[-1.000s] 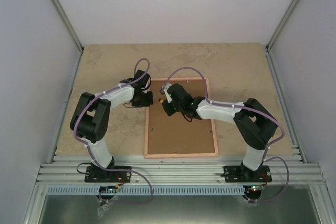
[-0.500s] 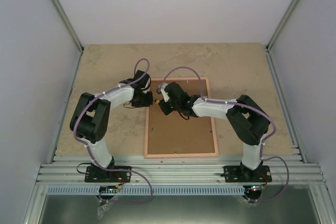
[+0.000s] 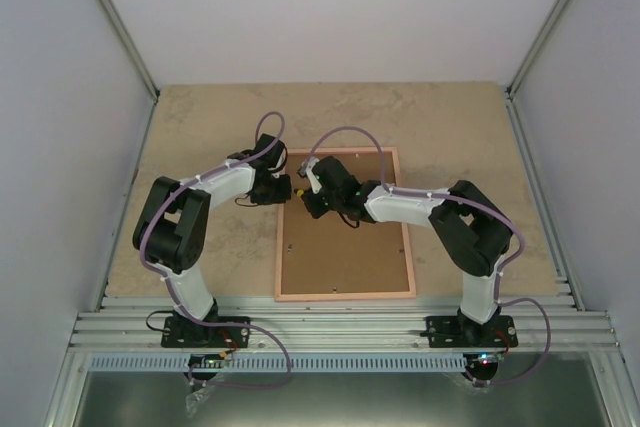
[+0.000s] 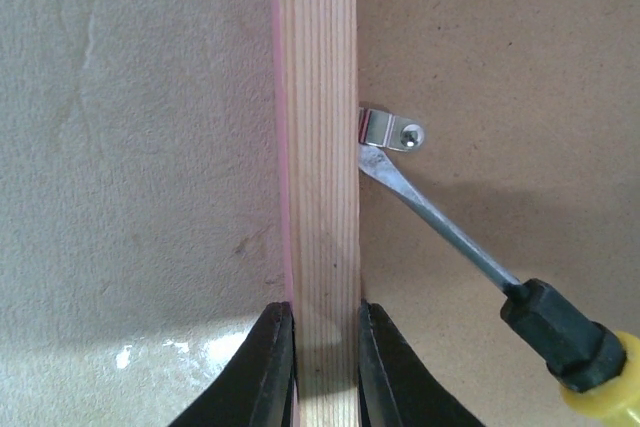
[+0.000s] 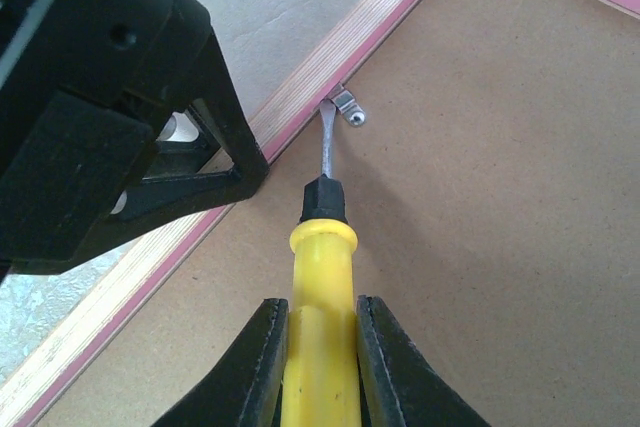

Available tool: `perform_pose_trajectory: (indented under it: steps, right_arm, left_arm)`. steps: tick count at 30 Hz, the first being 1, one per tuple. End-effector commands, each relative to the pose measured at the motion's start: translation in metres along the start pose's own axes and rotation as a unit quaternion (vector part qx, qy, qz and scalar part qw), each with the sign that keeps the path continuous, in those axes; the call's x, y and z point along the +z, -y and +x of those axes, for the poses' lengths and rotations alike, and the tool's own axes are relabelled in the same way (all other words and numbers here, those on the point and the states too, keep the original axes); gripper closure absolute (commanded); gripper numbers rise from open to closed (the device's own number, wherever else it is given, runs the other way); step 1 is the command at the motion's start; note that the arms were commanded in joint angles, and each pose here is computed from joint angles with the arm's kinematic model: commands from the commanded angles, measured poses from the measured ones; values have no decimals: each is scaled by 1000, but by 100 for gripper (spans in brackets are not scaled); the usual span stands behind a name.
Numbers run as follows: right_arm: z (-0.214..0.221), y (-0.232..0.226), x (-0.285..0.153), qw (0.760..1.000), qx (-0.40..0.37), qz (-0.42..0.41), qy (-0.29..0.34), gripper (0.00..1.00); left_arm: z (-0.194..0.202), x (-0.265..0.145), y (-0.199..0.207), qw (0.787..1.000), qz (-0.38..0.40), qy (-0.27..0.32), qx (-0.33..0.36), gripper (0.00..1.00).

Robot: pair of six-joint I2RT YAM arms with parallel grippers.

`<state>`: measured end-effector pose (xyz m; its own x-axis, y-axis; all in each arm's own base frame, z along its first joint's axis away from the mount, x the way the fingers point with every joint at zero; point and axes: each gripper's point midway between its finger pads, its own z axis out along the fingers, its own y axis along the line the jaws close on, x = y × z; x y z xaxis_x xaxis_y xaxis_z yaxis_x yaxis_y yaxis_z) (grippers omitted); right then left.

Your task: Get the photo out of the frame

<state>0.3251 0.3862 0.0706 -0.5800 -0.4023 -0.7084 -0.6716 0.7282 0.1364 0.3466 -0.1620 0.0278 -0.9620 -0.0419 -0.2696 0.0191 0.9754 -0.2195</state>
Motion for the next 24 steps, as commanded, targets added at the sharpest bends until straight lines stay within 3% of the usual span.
perform_pose_trajectory:
  steps: [1, 8, 15, 24]
  right_arm:
    - [-6, 21, 5, 999, 18, 48, 13, 100]
    - [-15, 28, 4, 997, 28, 64, 35, 99]
    - [-5, 28, 2, 998, 25, 62, 13, 100]
    - [-16, 3, -20, 999, 23, 2, 29, 100]
  left_arm:
    - [15, -1, 9, 999, 26, -23, 9, 96]
    - [17, -2, 8, 999, 26, -23, 6, 96]
    - [17, -2, 6, 1000, 22, -20, 2, 96]
    - [18, -2, 7, 1000, 25, -20, -2, 96]
